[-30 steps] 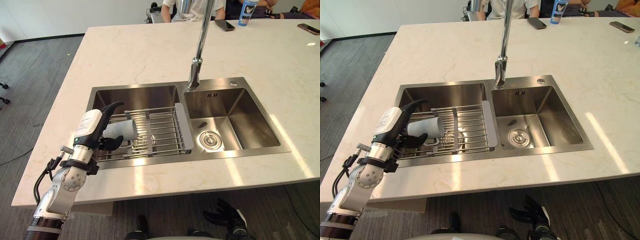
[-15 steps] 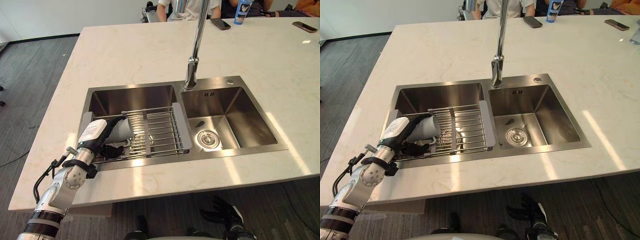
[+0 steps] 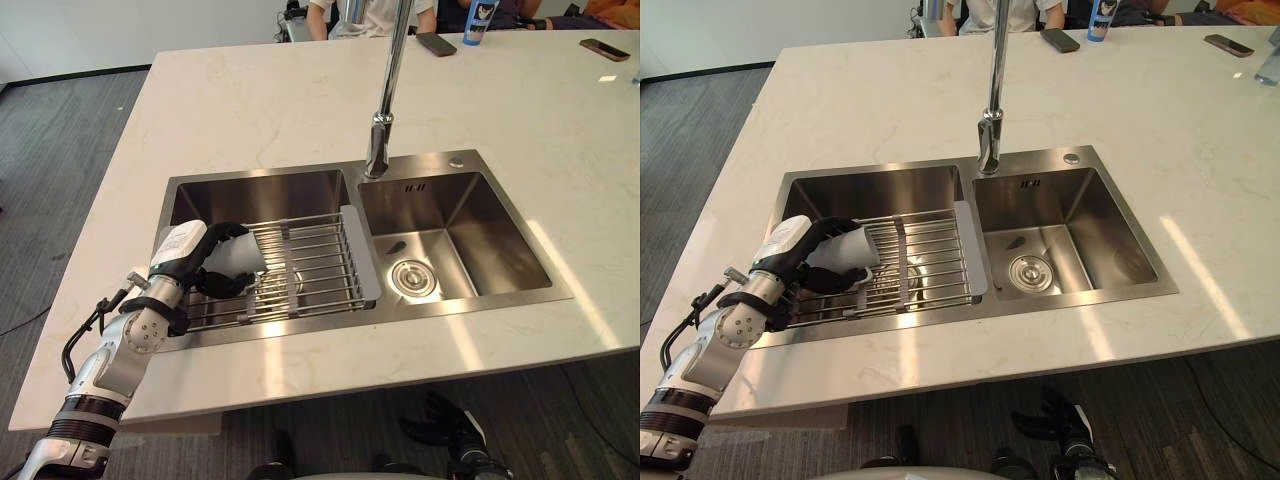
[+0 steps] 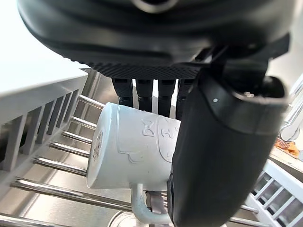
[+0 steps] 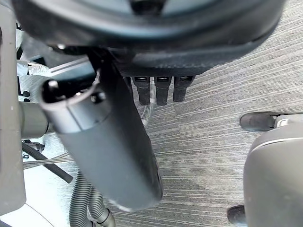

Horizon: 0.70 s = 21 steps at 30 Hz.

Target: Walk over to the sink, pick up the cup, carry it to the dishwasher, place the cup inside the dishwasher, then close the dishwasher door

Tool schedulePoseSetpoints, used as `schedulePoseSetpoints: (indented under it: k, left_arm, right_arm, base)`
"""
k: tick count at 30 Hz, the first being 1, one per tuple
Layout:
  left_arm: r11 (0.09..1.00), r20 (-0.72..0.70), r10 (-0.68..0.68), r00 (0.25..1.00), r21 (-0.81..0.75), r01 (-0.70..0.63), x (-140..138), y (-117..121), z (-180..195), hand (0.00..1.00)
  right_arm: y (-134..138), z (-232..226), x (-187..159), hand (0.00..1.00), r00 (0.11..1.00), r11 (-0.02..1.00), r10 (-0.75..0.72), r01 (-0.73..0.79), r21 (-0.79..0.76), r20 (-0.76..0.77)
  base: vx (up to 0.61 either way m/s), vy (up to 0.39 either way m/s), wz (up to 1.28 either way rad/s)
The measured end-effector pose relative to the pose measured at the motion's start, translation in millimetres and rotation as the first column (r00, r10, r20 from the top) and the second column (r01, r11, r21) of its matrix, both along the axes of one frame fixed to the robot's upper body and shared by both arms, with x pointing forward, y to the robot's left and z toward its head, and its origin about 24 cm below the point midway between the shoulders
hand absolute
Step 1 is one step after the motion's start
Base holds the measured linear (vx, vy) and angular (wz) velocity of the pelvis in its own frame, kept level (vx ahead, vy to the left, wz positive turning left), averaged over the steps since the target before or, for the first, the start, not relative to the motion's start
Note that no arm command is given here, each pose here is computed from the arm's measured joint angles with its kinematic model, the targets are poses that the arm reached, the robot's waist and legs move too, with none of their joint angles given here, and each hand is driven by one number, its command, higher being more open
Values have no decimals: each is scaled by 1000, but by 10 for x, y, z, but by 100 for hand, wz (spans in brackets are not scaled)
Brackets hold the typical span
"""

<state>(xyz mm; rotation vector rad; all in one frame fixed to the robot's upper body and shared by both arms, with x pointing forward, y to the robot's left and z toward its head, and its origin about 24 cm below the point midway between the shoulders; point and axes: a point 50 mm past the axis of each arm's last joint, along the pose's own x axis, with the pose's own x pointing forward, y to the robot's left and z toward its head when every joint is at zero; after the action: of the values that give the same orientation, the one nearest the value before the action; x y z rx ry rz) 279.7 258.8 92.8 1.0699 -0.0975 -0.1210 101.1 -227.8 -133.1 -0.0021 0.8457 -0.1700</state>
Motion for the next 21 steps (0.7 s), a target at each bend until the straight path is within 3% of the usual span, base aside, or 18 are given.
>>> schedulePoseSetpoints:
  k: [10, 13, 14, 15, 21]
  left_arm:
    - [929, 223, -89, 971, -334, 162, -240, -640, 163, 30]
    - [827, 282, -15, 959, -536, 170, -366, -773, 179, 30]
    - [750, 298, 27, 954, -637, 178, -417, -819, 189, 30]
    - [734, 300, 33, 953, -655, 180, -426, -824, 192, 30]
    - [432, 240, 116, 964, -886, 168, -578, -868, 92, 30]
  right_arm:
    - [48, -10, 1, 90, 1000, 1000, -7, 7, 10, 2]
    - [61, -19, -25, 90, 1000, 1000, -11, 11, 15, -4]
    - [61, -25, -50, 90, 1000, 1000, -15, 15, 15, -10]
    - [61, -26, -53, 90, 1000, 1000, -15, 15, 15, -11]
    - [52, -43, -128, 90, 998, 999, -49, 49, 7, -28]
  base:
    - [0, 0, 0]
    - [0, 0, 0]
    - [0, 0, 0]
    - [0, 0, 0]
    - [-2, 0, -5]
